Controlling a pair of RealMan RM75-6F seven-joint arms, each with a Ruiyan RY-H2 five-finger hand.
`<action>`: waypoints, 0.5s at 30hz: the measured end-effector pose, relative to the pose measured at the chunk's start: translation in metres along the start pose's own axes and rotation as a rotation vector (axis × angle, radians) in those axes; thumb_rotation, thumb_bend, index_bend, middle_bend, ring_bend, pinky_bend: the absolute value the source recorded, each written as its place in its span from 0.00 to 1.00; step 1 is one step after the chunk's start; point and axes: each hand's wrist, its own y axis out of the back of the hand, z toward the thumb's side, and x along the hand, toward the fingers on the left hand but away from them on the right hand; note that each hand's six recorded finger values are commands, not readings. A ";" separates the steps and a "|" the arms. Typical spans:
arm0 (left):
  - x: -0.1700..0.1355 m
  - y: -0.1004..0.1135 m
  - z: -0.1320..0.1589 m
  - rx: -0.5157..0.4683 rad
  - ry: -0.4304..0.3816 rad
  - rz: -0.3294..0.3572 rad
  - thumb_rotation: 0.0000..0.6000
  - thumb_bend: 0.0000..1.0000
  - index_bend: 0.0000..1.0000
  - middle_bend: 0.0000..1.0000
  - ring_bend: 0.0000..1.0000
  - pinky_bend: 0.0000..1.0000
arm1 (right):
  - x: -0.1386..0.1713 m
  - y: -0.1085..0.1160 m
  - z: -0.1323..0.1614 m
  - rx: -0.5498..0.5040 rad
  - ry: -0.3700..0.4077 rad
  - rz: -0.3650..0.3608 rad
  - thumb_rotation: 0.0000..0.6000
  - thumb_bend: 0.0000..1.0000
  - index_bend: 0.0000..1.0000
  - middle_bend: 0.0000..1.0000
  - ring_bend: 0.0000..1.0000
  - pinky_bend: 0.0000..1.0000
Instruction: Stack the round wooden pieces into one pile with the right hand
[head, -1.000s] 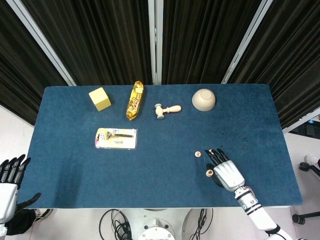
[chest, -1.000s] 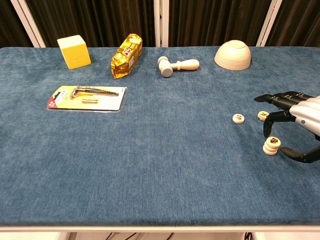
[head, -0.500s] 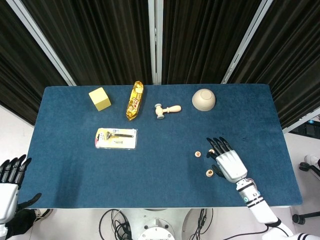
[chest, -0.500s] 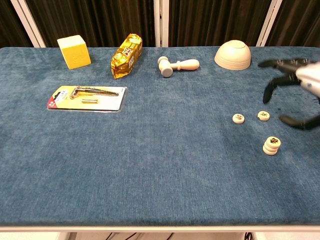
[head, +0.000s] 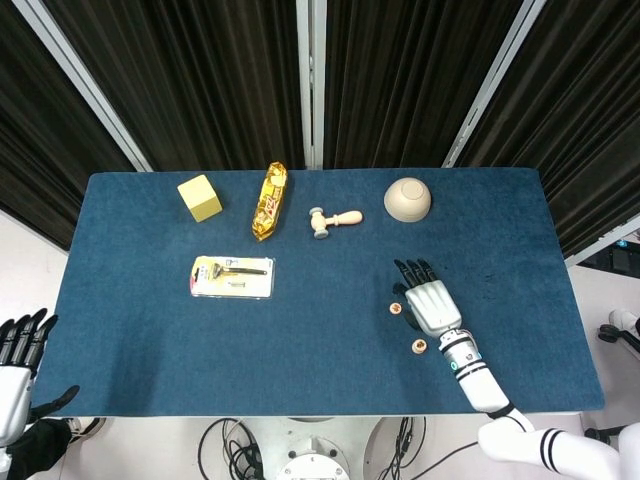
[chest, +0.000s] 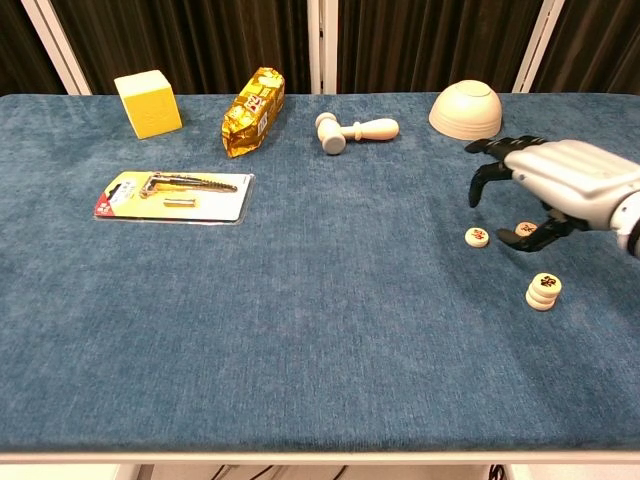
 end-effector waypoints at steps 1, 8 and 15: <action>0.000 0.000 0.000 0.000 -0.001 0.000 1.00 0.09 0.03 0.00 0.00 0.00 | -0.002 -0.001 0.002 0.000 0.003 0.001 1.00 0.33 0.35 0.02 0.00 0.00; 0.000 0.001 0.000 -0.001 -0.001 0.000 1.00 0.09 0.03 0.00 0.00 0.00 | -0.005 -0.007 0.009 -0.007 0.019 0.019 1.00 0.33 0.35 0.02 0.00 0.00; 0.000 0.001 0.000 -0.001 -0.002 0.000 1.00 0.09 0.03 0.00 0.00 0.00 | -0.003 -0.010 0.009 0.002 0.018 0.029 1.00 0.33 0.35 0.02 0.00 0.00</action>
